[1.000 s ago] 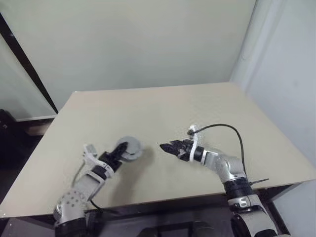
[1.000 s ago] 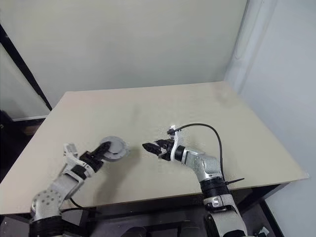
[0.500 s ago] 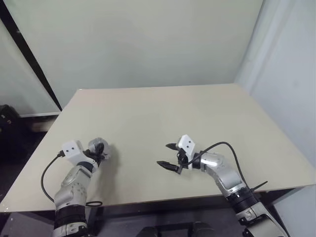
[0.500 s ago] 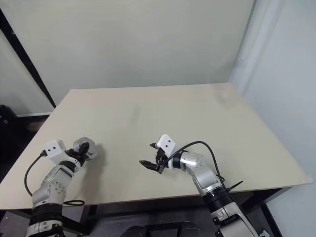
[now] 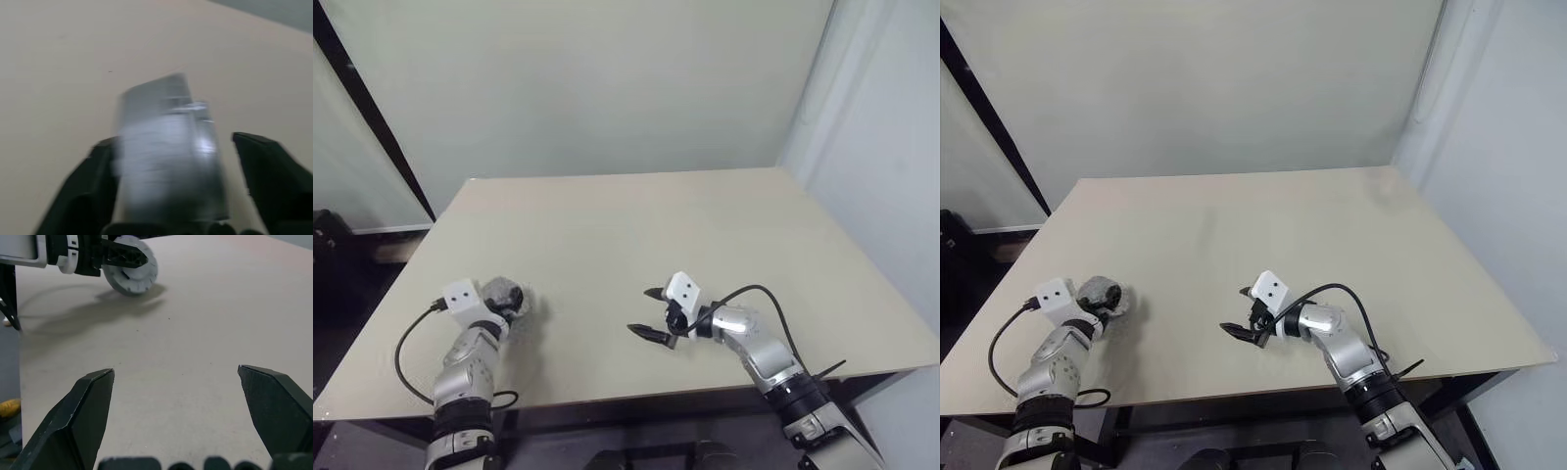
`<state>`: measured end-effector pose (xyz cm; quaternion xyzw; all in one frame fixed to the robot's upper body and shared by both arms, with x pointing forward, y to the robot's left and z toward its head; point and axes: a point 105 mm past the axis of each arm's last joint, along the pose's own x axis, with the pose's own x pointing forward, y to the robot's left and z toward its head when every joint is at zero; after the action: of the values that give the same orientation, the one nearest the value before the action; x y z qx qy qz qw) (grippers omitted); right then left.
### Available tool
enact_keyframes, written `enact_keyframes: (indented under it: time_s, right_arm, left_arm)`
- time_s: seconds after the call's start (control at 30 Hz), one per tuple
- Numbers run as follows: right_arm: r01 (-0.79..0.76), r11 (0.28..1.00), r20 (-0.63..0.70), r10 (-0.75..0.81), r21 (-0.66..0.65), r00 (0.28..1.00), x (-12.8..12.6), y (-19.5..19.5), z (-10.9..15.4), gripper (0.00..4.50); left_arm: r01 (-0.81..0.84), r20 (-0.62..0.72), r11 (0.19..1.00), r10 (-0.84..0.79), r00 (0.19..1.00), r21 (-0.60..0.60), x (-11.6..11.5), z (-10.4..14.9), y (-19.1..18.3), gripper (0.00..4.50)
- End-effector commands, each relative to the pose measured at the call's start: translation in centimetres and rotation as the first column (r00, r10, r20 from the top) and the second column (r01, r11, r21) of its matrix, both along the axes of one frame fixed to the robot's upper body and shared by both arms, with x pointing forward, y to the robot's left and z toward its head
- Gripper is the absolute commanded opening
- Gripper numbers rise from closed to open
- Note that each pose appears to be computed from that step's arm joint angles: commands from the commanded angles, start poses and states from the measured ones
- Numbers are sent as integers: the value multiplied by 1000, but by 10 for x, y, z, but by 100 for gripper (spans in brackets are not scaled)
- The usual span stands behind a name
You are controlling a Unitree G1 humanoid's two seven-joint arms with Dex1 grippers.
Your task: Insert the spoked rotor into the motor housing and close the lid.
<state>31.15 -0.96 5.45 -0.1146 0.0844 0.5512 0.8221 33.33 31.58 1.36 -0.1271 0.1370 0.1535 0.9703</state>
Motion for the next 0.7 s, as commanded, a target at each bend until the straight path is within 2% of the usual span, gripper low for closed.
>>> enact_keyframes:
  time_s: [0.03, 0.3, 0.57, 0.7]
  right_arm:
    - [-19, 1000, 51, 18, 17, 999, 0, 5, 14, 441]
    - [-26, 1000, 46, 26, 4, 999, 1, 5, 12, 441]
    - [-25, 1000, 49, 26, -8, 998, 2, 4, 10, 441]
    - [20, 1000, 53, -21, 11, 998, 7, -5, 14, 441]
  left_arm:
    - [-38, 40, 997, 36, 999, 64, -1, 14, 7, 447]
    - [-123, 30, 985, 120, 992, 120, -11, 14, 14, 447]
    - [-133, 34, 978, 129, 991, 160, -20, 17, 11, 447]
    - [18, 132, 962, -56, 990, 274, -15, 50, -13, 447]
